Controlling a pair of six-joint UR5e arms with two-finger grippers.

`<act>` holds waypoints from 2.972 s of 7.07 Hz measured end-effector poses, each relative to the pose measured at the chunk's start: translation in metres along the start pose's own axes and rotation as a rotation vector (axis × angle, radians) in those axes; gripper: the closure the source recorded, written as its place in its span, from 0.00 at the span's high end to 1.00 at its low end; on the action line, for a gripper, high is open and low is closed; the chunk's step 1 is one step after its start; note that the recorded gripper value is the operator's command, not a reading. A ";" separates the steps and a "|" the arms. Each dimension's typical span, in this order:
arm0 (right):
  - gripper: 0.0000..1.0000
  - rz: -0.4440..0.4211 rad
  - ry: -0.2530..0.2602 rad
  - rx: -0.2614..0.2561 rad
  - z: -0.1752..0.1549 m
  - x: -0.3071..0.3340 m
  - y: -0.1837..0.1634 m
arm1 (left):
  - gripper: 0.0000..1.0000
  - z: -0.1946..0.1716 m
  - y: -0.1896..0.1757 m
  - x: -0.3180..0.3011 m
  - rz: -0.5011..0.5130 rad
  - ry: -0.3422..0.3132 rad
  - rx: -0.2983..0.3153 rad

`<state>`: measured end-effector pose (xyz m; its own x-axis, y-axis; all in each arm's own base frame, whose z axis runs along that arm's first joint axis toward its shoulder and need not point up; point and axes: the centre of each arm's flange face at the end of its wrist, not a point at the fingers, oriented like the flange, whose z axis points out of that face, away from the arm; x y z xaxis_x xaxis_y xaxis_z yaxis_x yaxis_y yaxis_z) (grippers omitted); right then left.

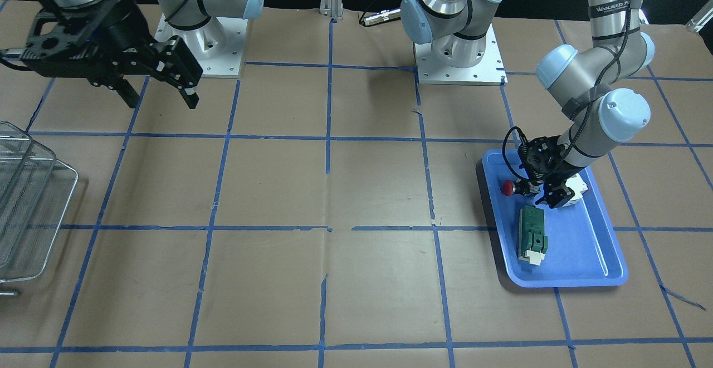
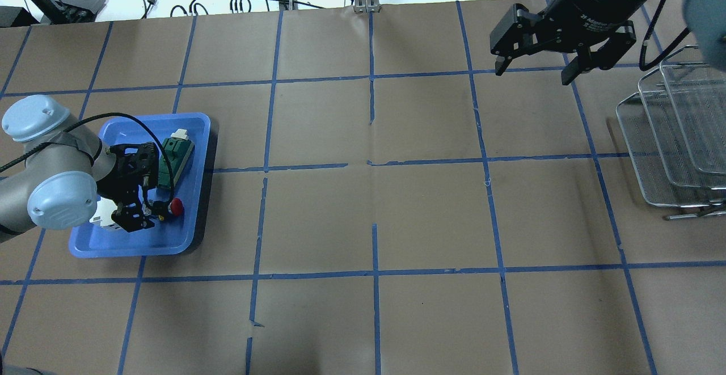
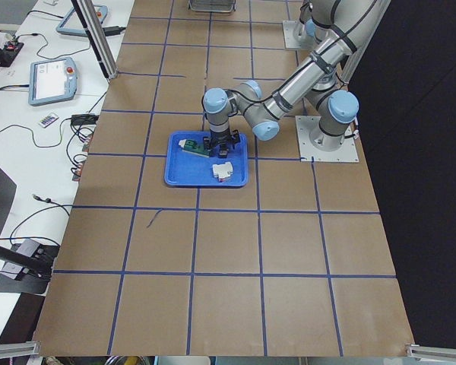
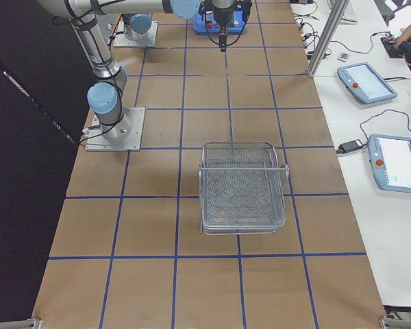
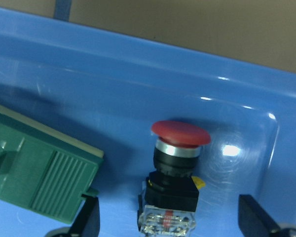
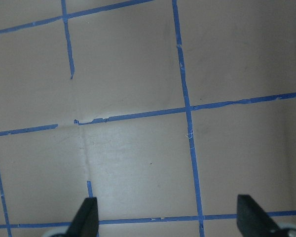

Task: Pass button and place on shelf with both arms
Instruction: 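Lift the red button with the left gripper while the right arm moves inward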

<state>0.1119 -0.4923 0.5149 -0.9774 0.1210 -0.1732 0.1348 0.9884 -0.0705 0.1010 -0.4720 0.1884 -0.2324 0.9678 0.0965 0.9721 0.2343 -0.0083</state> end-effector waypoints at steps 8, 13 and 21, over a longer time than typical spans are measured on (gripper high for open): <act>1.00 -0.046 -0.533 -0.209 0.028 0.090 -0.004 | 0.00 0.012 0.005 0.003 -0.022 0.017 0.012; 1.00 -0.191 -0.687 -0.214 0.034 0.009 0.009 | 0.00 -0.063 -0.013 -0.003 0.002 -0.059 0.033; 1.00 -0.005 -0.783 -0.222 0.021 -0.002 0.009 | 0.00 -0.248 -0.346 0.140 0.155 -0.068 0.186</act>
<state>0.1187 -0.4855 0.4937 -0.5694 0.0978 -0.8162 0.0147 0.9939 0.1089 -0.2606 -0.4402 0.4517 -0.0888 0.9960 0.0129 0.9754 0.0896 -0.2016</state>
